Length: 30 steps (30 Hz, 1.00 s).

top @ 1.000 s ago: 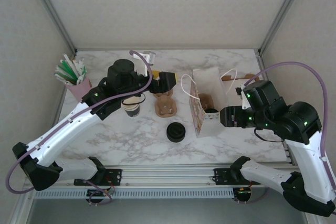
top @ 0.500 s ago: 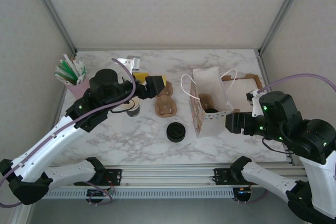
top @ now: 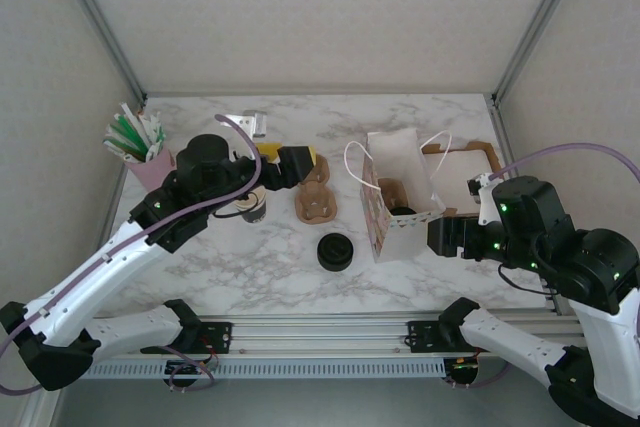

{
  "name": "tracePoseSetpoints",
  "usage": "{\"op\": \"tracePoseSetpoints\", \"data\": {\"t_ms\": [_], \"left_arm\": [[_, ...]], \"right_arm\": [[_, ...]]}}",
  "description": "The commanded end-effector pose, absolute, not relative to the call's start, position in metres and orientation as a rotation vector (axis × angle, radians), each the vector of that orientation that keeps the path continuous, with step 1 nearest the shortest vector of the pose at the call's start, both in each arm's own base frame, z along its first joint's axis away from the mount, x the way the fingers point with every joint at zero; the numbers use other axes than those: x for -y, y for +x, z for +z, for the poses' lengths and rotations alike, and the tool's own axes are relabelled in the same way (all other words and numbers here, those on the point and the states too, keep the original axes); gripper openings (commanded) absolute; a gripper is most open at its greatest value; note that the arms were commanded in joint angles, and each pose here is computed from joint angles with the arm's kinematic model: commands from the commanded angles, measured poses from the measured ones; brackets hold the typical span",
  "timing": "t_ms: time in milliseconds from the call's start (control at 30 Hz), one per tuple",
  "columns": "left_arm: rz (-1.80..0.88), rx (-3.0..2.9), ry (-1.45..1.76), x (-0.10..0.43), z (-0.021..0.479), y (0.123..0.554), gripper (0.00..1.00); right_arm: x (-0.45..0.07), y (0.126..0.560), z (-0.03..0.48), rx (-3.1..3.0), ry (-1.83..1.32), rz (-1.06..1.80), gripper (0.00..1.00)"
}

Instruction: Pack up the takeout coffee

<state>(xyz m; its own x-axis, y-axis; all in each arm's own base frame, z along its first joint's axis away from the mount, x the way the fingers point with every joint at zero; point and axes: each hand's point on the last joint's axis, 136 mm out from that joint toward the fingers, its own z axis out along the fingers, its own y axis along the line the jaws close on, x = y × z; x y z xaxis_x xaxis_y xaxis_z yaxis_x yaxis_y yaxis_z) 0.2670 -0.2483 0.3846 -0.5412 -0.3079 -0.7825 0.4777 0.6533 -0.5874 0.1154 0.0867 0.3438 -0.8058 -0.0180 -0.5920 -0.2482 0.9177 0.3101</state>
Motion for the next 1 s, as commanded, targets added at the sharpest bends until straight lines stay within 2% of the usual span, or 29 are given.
{"op": "tracePoseSetpoints", "data": {"t_ms": [0,767,967], "left_arm": [[-1.019,-1.867,0.120,0.250,0.392,0.269,1.00],[-0.958,-1.895,0.101,0.249,0.387,0.279,0.99],[-0.923,-1.901,0.098,0.249,0.388,0.286,1.00]], "right_arm": [[-0.092,0.119,0.347,-2.456,-0.195,0.523,0.80],[-0.091,0.122,0.353,-2.436,-0.189,0.517,0.83],[-0.085,0.131,0.352,-2.460,-0.155,0.423,0.86]]}}
